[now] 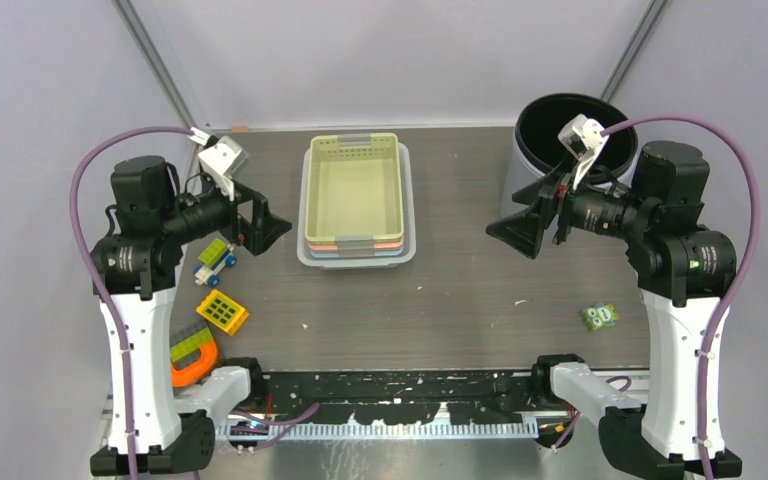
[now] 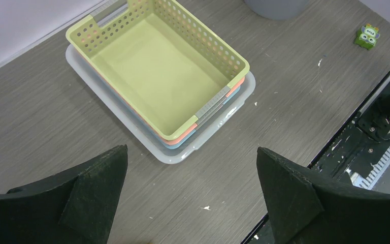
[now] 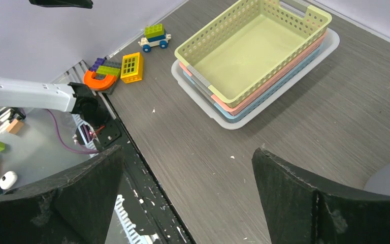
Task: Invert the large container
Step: Move the multiple containers to the center of the board.
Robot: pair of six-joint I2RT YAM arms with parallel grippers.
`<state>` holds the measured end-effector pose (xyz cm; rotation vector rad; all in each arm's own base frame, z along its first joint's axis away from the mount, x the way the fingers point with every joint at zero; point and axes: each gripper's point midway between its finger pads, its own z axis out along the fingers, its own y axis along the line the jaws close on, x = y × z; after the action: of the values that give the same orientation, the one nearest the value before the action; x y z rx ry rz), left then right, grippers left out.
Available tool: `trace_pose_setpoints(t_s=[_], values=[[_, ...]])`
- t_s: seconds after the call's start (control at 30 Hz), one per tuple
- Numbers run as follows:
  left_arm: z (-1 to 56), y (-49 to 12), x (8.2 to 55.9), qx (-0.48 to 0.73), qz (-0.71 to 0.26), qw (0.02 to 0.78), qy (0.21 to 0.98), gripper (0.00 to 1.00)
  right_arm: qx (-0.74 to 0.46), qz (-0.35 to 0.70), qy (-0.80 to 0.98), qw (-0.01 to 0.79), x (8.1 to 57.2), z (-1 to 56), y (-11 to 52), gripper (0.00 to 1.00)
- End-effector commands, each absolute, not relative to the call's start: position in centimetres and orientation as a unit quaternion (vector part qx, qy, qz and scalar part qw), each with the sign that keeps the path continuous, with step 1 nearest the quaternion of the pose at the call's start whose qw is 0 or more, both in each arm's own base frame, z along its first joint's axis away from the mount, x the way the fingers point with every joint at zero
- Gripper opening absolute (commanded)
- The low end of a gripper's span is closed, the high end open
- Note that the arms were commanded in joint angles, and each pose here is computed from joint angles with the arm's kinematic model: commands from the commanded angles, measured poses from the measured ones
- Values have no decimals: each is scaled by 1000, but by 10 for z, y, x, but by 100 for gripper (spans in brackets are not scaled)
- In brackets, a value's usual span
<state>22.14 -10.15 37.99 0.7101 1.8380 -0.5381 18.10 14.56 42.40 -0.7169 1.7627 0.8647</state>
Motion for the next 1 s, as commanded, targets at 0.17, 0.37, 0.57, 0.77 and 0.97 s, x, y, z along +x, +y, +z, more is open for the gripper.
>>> trace_pose_setpoints(t_s=[0.17,0.37,0.57,0.77,0.97], values=[[391,-102,222,302,-222,540,754,100,-300,363,718,513,180,432,148,100],[388,-101,225,306,-219,540,753,100,-300,363,719,511,183,430,148,100],[362,-87,245,313,-178,526,770,100,-302,354,727,505,200,419,153,100],[315,-74,264,304,-147,507,793,100,-336,259,770,476,233,374,176,100],[270,-87,259,337,-189,477,790,100,-462,130,769,422,250,308,223,100]])
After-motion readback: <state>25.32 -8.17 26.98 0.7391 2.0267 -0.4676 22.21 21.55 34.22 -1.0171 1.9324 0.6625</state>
